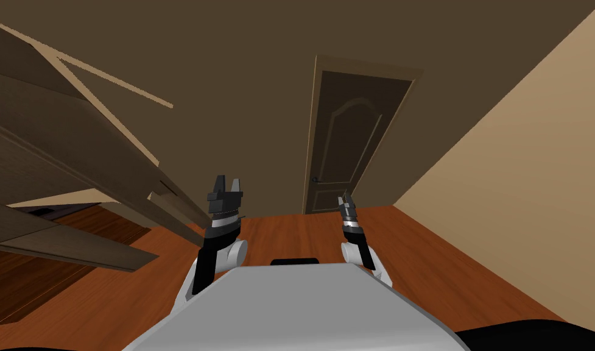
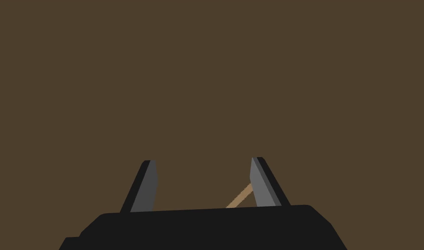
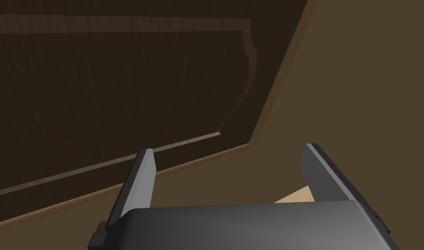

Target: Pull the door open

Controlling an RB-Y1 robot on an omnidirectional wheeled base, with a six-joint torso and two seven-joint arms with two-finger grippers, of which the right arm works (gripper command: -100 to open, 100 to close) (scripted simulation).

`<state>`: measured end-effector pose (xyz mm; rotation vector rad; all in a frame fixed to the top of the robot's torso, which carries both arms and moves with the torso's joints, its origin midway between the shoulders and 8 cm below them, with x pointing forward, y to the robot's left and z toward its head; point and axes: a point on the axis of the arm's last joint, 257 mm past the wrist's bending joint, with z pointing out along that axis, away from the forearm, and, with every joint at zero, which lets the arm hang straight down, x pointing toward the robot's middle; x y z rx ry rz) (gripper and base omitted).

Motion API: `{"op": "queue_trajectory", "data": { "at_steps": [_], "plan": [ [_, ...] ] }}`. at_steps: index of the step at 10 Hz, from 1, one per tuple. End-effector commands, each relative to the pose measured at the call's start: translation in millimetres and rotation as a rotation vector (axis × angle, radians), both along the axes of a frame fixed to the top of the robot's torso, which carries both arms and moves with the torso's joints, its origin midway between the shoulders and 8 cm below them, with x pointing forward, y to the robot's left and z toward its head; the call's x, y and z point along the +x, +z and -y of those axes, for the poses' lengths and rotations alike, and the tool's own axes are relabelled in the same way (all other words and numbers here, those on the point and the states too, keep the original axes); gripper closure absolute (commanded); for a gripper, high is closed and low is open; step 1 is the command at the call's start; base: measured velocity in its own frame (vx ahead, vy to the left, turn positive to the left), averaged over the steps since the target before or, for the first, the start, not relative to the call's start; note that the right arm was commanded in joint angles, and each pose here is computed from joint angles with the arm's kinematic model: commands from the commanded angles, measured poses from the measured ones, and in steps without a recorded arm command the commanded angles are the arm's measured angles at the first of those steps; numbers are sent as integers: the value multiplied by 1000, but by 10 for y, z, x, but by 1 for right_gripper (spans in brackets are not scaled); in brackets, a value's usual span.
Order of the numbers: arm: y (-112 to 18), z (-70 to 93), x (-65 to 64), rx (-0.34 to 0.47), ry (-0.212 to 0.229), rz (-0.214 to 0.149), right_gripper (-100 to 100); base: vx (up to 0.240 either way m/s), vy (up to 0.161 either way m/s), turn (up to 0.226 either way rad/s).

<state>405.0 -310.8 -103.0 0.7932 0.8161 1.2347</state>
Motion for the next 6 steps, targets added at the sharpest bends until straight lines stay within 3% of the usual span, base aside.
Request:
{"op": "queue_trajectory", "data": {
  "at_steps": [1,4,5,6],
  "plan": [
    [-163,29,52,4,4,-31,-100,86,-25,91],
    [-454,89,146,10,9,-87,-100,97,-28,81],
    [-466,91,147,10,8,-90,-100,64,-8,19],
    [-567,114,174,13,9,-109,-100,58,-14,38]
  ]
}}
